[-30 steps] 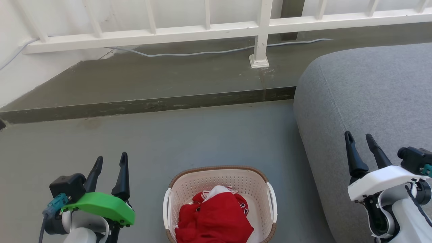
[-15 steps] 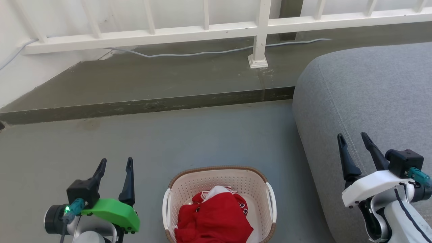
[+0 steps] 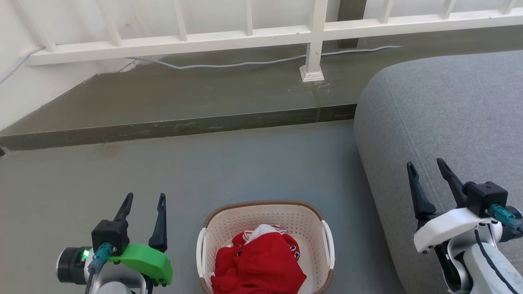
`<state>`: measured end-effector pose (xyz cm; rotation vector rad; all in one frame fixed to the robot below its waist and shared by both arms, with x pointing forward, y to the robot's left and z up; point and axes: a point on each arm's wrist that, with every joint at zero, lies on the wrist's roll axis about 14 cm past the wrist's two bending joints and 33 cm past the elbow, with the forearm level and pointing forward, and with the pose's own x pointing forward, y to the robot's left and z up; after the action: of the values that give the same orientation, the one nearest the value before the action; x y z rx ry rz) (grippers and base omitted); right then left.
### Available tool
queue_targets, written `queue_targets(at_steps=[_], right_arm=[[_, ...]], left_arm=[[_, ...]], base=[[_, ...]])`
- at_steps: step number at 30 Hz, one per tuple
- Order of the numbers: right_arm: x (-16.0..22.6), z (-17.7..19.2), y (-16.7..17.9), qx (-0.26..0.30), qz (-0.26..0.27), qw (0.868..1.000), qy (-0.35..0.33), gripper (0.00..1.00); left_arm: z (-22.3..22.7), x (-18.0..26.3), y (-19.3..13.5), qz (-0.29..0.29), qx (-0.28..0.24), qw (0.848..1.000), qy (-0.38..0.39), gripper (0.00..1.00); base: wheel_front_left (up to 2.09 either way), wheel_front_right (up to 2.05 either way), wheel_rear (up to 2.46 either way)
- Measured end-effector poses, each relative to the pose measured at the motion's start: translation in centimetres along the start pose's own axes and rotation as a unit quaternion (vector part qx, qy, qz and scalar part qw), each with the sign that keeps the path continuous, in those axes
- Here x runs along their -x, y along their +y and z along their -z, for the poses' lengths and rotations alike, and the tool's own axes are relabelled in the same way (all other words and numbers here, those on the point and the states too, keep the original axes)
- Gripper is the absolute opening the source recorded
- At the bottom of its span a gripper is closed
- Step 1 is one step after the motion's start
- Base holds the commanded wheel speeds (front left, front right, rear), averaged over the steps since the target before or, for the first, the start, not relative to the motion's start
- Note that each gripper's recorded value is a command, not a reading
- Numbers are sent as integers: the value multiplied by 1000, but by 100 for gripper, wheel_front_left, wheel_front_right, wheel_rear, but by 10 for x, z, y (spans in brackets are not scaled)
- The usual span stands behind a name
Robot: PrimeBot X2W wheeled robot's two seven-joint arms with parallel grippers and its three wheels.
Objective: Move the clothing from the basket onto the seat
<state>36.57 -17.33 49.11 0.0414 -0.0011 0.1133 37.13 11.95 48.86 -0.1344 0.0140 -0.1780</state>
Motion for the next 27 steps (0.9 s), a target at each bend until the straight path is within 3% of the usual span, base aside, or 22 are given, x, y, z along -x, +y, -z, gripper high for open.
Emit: queue_targets(at_steps=[27], right_arm=[[-16,-1,0,-6,1,1000,-2,100]], left_arm=[[11,-15,-2,8,0,1000,17,100]], base=[[0,0,0]])
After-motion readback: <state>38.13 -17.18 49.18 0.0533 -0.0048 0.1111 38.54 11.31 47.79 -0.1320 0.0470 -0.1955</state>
